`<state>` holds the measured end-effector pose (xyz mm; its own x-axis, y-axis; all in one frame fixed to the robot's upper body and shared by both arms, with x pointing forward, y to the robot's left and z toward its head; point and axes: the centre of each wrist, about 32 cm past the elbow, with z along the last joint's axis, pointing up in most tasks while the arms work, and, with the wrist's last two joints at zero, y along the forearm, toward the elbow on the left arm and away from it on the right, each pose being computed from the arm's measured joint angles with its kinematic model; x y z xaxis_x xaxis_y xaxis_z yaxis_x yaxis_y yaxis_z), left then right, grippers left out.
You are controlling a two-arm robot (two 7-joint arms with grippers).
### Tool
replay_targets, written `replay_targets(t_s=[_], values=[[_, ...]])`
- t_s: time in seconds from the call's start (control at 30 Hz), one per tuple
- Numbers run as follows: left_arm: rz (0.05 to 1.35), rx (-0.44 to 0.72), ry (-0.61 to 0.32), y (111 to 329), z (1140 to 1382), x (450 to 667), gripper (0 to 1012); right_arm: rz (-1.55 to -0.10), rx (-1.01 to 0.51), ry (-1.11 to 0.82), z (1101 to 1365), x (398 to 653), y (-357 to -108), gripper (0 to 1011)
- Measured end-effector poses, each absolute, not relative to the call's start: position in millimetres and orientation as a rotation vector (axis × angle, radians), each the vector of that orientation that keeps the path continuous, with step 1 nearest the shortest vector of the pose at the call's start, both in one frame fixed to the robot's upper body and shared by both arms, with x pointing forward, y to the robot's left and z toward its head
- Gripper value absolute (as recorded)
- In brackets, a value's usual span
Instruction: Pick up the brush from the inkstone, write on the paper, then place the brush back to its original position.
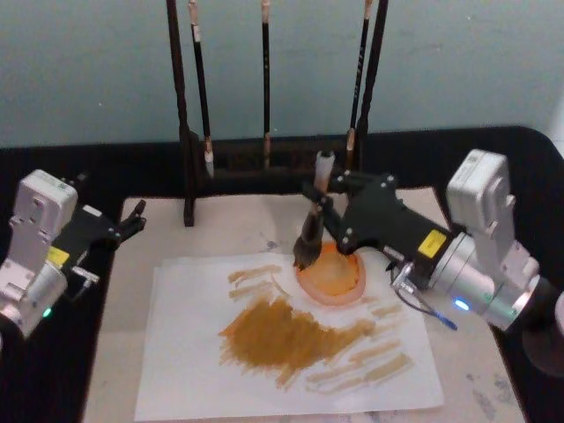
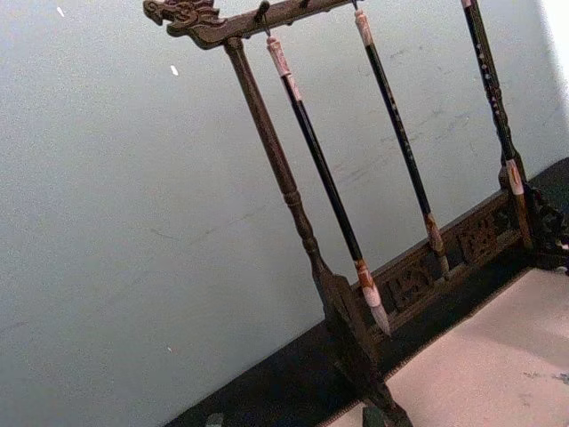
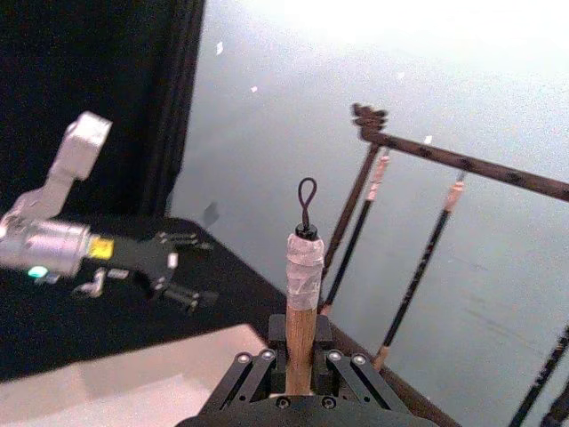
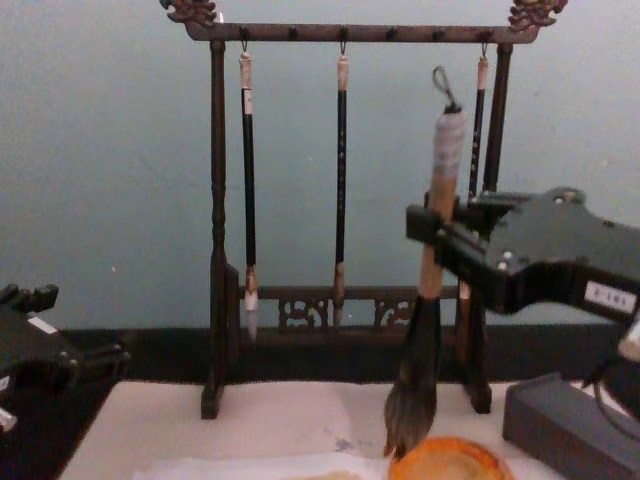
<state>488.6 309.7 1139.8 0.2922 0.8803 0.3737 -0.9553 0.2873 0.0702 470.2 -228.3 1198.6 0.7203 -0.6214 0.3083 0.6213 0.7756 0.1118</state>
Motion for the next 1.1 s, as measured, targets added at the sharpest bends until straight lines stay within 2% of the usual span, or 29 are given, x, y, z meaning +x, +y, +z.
replay_targets(t_s=[0.23, 0.67, 1.1], values=[[1.248, 0.304, -0.285, 309.7, 1139.8, 488.6, 1010, -0.753, 0.091, -0.211, 1199.1, 485.1, -237.6, 176], [1.248, 0.305, -0.285, 309.7, 1139.8, 488.6, 1010, -0.906, 0.324, 0.280, 1180.5, 510.4, -269.2, 176], [1.248, 0.304, -0.285, 309.7, 1139.8, 488.6, 1010, -0.966, 0.409, 0.566, 1158.3, 518.4, -289.5, 176]])
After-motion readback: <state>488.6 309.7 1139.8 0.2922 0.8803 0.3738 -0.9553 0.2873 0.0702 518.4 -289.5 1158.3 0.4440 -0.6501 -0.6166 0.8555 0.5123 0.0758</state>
